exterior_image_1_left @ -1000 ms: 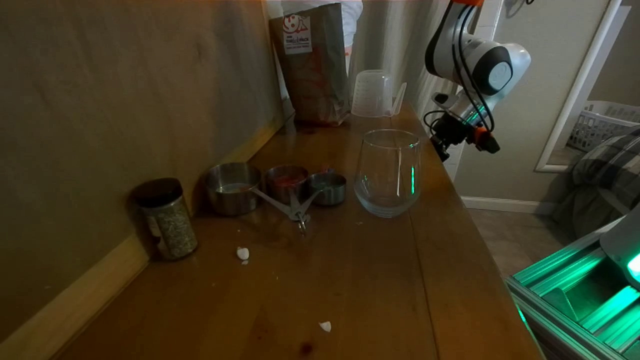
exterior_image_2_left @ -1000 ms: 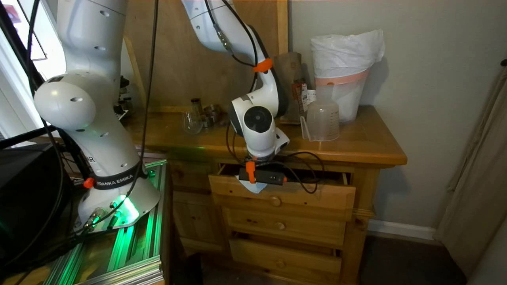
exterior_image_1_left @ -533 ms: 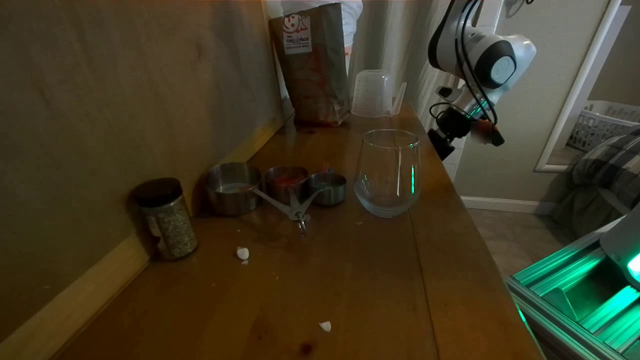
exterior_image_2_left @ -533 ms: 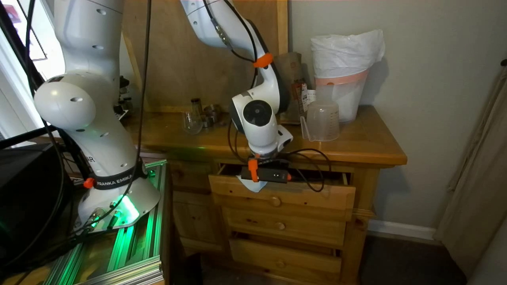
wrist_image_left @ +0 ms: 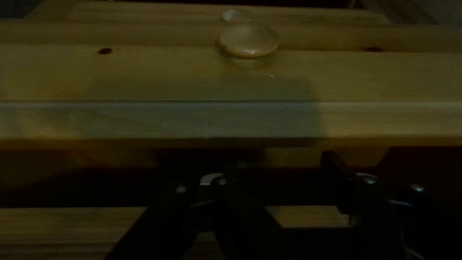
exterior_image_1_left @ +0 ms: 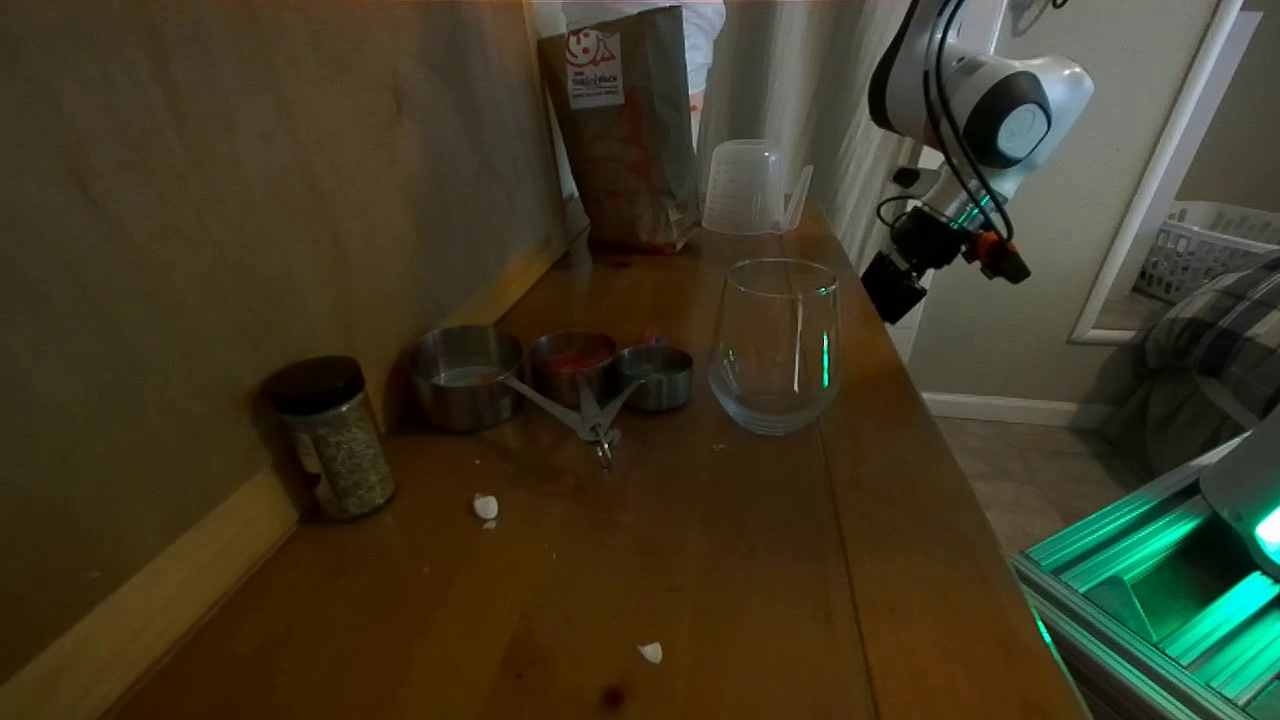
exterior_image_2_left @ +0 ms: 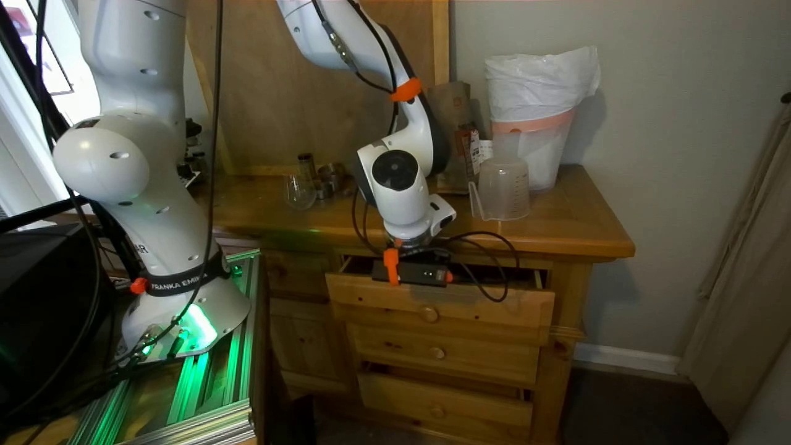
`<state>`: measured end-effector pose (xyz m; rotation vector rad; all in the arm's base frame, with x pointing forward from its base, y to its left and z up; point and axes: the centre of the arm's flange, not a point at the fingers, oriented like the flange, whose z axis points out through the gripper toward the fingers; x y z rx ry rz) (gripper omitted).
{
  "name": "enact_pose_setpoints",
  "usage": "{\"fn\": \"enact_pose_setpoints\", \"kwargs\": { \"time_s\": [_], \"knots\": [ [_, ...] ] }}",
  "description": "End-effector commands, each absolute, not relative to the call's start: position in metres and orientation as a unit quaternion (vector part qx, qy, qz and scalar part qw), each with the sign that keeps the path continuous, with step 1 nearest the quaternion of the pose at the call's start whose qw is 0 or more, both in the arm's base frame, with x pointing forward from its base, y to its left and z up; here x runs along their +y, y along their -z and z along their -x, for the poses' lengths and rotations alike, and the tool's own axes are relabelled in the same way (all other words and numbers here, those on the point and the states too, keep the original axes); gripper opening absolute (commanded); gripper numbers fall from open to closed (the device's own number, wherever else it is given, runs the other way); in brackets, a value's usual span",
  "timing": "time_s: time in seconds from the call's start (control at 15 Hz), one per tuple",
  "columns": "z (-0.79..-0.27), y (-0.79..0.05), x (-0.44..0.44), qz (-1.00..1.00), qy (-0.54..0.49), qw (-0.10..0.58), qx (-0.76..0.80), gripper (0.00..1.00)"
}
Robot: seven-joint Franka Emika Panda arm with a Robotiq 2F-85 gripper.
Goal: Open the top right drawer, pick up the light blue towel on the table and put it in the top right drawer
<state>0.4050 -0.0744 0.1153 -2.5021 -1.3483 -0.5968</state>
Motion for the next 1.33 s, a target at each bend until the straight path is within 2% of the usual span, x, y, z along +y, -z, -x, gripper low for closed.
{"fn": "enact_pose_setpoints", "kwargs": {
  "time_s": [0.0, 0.07, 0.13, 0.47, 0.53, 0.6, 1.27],
  "knots": [
    [-0.397, -0.135, -0.085, 0.860, 0.199, 0.102, -0.459, 0.92],
    [-0.394, -0.137, -0.091, 0.863, 0.197, 0.097, -0.456, 0.99],
    [-0.392, -0.140, -0.096, 0.866, 0.194, 0.092, -0.452, 1.00],
    [-0.379, -0.149, -0.121, 0.879, 0.172, 0.070, -0.439, 1.00],
    [-0.378, -0.146, -0.123, 0.881, 0.168, 0.070, -0.436, 0.75],
    [-0.378, -0.142, -0.126, 0.883, 0.163, 0.069, -0.436, 0.74],
    [-0.387, -0.102, -0.114, 0.880, 0.169, 0.109, -0.431, 0.04]
  ]
}}
